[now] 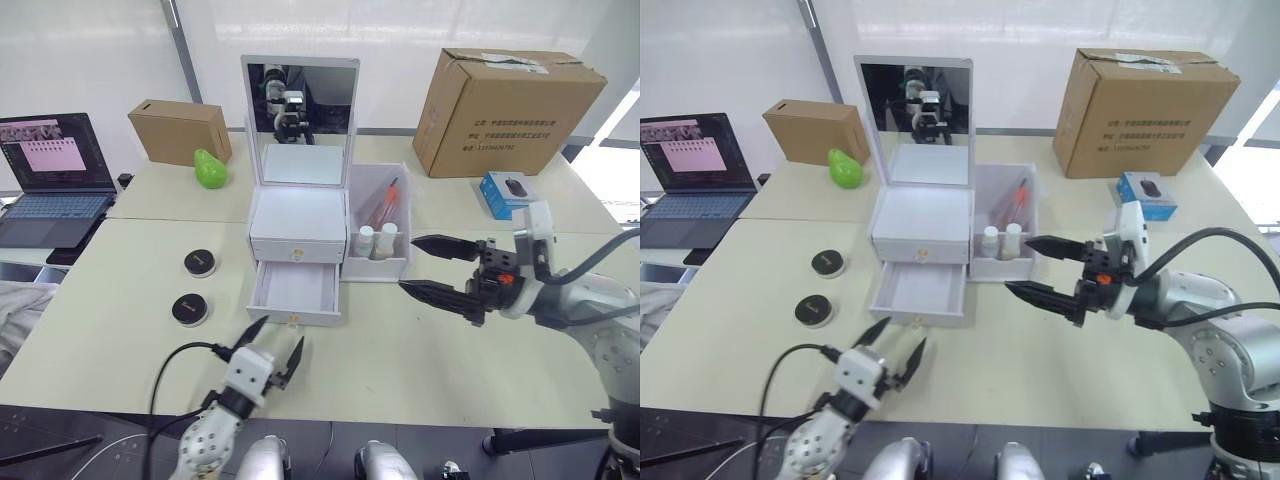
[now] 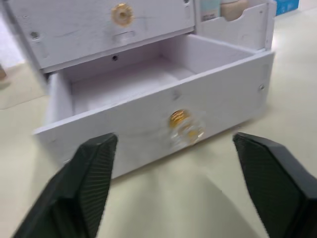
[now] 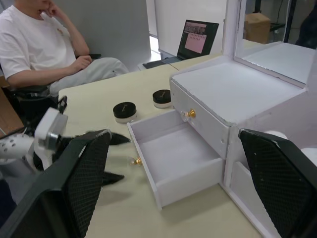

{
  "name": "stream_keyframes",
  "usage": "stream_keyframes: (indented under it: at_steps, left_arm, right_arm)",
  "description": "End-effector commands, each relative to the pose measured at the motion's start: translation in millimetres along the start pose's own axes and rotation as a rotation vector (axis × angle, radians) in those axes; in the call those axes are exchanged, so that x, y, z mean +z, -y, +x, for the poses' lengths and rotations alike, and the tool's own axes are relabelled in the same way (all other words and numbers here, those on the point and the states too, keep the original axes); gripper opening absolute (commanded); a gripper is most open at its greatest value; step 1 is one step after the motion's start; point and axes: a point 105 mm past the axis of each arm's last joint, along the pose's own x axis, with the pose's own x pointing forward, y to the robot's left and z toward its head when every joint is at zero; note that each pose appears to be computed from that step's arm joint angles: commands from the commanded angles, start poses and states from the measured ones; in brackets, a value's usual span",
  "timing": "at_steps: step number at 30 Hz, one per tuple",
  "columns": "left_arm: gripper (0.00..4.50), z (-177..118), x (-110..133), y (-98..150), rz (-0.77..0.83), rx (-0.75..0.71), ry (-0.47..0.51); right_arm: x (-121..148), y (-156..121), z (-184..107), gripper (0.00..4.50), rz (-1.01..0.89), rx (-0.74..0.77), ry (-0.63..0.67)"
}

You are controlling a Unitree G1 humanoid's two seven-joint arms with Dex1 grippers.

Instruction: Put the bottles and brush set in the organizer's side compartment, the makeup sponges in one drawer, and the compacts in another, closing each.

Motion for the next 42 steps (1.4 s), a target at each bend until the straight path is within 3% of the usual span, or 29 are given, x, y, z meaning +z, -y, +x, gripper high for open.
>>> stream_keyframes:
  at_steps: [1,4,9,12,15,19,28,33,39,42]
  left_arm:
    - [4.44,-16,17,-20,-0.074,-0.05,0.019]
    - [4.44,-62,5,-103,-0.145,-0.024,-0.164]
    - [4.44,-111,14,-218,-0.143,0.12,-0.338]
    - [4.44,-132,27,-262,-0.096,0.199,-0.381]
    - [4.44,-143,32,-282,-0.082,0.229,-0.4]
    - [4.44,-148,33,-293,-0.073,0.226,-0.404]
    - [4.44,-145,17,-280,-0.108,0.186,-0.381]
    - [4.44,-126,18,-235,-0.143,0.234,-0.218]
    - [4.44,-103,17,-187,-0.196,0.375,-0.124]
    - [4.44,-92,12,-165,-0.198,0.352,-0.142]
  right_arm:
    - [9,1,-18,4.5,-0.01,-0.026,0.021]
    - [-12,12,-59,4.5,0.042,-0.154,-0.044]
    - [-37,30,-96,4.5,0.032,-0.332,-0.119]
    - [-55,39,-118,4.5,0.009,-0.414,-0.203]
    - [-67,47,-142,4.5,0.0,-0.5,-0.25]
    - [-79,48,-159,4.5,0.031,-0.572,-0.237]
    - [-70,47,-139,4.5,0.028,-0.552,-0.137]
    - [-21,30,-70,4.5,-0.032,-0.317,0.007]
    - [25,-10,4,4.5,-0.069,0.022,0.108]
    - [34,-23,27,4.5,-0.106,0.146,0.097]
